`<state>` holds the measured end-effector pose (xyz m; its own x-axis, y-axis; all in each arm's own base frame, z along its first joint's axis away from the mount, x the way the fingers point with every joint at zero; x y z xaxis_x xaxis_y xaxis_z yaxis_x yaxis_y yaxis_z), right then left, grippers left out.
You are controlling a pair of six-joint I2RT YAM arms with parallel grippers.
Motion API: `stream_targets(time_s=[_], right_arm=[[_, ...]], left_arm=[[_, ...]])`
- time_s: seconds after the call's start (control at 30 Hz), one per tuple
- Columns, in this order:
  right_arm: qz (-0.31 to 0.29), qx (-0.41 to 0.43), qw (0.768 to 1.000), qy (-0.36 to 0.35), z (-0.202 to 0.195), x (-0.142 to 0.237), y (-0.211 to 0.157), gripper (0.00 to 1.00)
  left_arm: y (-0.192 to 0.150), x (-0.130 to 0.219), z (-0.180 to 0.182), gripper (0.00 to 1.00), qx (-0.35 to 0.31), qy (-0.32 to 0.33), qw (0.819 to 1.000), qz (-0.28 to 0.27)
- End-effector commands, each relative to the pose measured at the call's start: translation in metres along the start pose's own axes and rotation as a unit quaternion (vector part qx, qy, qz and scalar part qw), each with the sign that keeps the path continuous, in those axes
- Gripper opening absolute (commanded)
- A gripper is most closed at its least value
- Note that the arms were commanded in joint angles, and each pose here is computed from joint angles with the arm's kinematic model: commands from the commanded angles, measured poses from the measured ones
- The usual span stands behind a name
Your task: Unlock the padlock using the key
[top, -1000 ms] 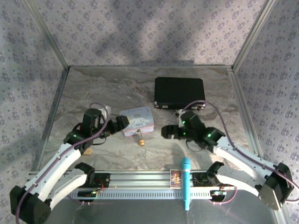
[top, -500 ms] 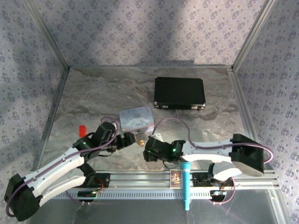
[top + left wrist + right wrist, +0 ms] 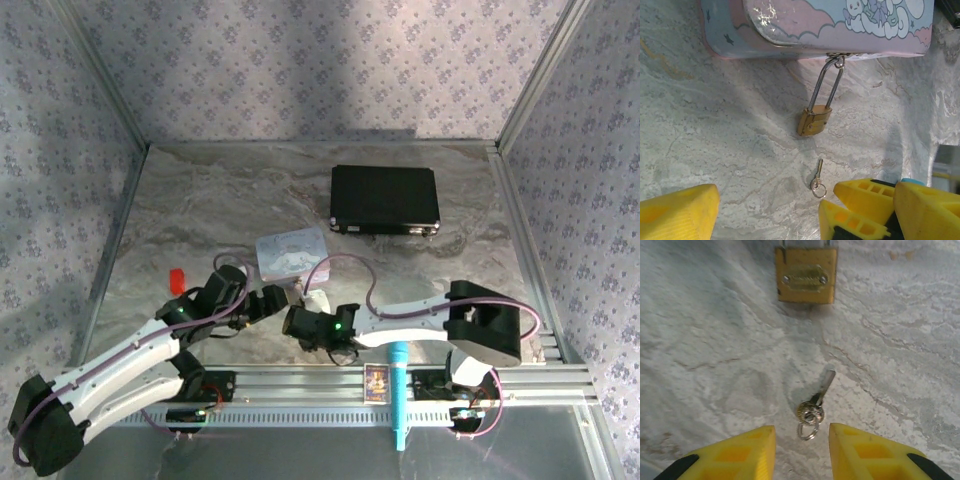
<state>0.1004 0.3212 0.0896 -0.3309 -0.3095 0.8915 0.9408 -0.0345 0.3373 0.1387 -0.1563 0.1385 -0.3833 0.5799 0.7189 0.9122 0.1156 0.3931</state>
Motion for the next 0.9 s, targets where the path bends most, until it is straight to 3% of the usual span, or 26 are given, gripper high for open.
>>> stream_targets(time_s=[0.0,0.4,0.5,0.6,0.87], right_arm=[[-0.010,-0.002,0.999,-0.040,-0.005,-0.003,-0.001,0.34],[0.004,0.003,1.000,-0.030,-0.002,-0.025,-0.009,0.22],[0.022,0.010,1.000,-0.005,-0.001,-0.029,-0.009,0.06],[0.027,0.027,0.999,0.006,-0.004,-0.025,-0.007,0.02],[0.038,0.074,0.994,0.071,-0.024,-0.001,0.002,0.00]], left_arm=[[0.001,0.003,-0.002,0.89,0.001,-0.006,1.000,-0.013],[-0.003,0.002,0.005,0.88,0.012,-0.003,1.000,-0.021],[-0.004,0.002,0.007,0.88,0.018,-0.005,1.000,-0.024],[-0.006,-0.001,0.009,0.86,0.031,-0.011,0.999,-0.028],[-0.010,-0.020,-0.004,0.73,0.107,-0.100,0.987,-0.058]])
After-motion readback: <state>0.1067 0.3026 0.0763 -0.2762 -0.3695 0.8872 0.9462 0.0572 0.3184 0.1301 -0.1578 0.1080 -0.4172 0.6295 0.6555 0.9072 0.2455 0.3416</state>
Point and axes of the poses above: each hand's point on the last joint's axis, 136 mm out from that joint toward the fingers, its own x axis back along the fingers, its own z axis along the line the jaws close on, y = z × x, the point moved 6 cm from there along x, back along the fingers, and after that the axes turned 15 degrees about -x, right-handed, at the moved point
